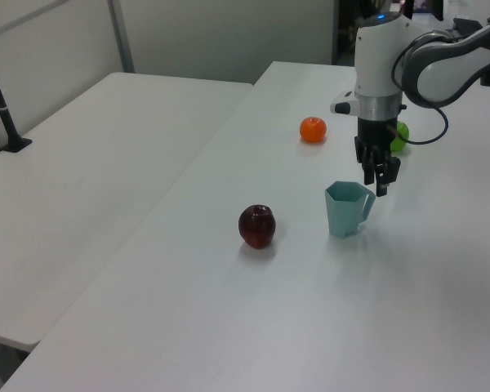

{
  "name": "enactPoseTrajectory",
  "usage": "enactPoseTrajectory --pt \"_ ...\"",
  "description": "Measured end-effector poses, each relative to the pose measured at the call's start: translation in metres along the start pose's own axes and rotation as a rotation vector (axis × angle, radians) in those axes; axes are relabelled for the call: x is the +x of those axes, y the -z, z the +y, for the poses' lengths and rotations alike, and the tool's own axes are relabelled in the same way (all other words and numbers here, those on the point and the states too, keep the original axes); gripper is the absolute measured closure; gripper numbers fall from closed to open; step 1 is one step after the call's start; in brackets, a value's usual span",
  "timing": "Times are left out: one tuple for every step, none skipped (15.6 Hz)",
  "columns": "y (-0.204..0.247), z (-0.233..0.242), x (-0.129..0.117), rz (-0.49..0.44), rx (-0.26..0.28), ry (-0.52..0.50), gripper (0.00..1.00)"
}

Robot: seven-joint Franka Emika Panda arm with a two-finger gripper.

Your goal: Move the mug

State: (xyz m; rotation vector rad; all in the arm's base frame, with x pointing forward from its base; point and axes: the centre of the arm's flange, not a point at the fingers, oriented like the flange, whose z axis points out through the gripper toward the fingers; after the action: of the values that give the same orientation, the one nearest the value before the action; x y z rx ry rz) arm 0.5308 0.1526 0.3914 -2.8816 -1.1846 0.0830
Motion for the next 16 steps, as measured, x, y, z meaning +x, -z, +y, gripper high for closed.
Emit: enactPoseTrajectory --pt "-0.002 0.0 0.0 -0.005 -0.001 0.003 0.46" --pt "-0.004 0.0 0.001 -0.008 -0.001 0.005 0.46" --pt "-0.005 0.0 0.001 -0.011 -0.001 0.006 0.46" --pt "-0.007 0.0 0.001 -0.015 -0.001 0.007 0.47" --pt "-0.008 0.001 0.001 -0.019 -0.003 0.009 0.47" --pt "-0.009 0.001 0.001 -0.022 -0.004 0.011 0.47" --pt "-0.011 0.001 0.001 -0.025 -0.004 0.012 0.48" --pt "-0.011 0.001 0.001 -0.026 -0.005 0.013 0.49" --pt "-0.012 0.001 0.001 -0.028 -0.005 0.014 0.5" --pt "-0.013 0.002 0.001 -0.031 -0.006 0.015 0.51" --pt "-0.014 0.002 0.001 -0.032 -0.007 0.016 0.52" --pt "-0.014 0.002 0.001 -0.035 -0.009 0.018 0.53" --pt "-0.014 0.002 0.001 -0.036 -0.011 0.02 0.54" --pt "-0.015 0.002 0.001 -0.039 -0.013 0.022 0.56" --pt "-0.017 0.003 0.001 -0.042 -0.013 0.023 0.58" --pt "-0.018 0.003 0.002 -0.046 -0.014 0.024 0.58"
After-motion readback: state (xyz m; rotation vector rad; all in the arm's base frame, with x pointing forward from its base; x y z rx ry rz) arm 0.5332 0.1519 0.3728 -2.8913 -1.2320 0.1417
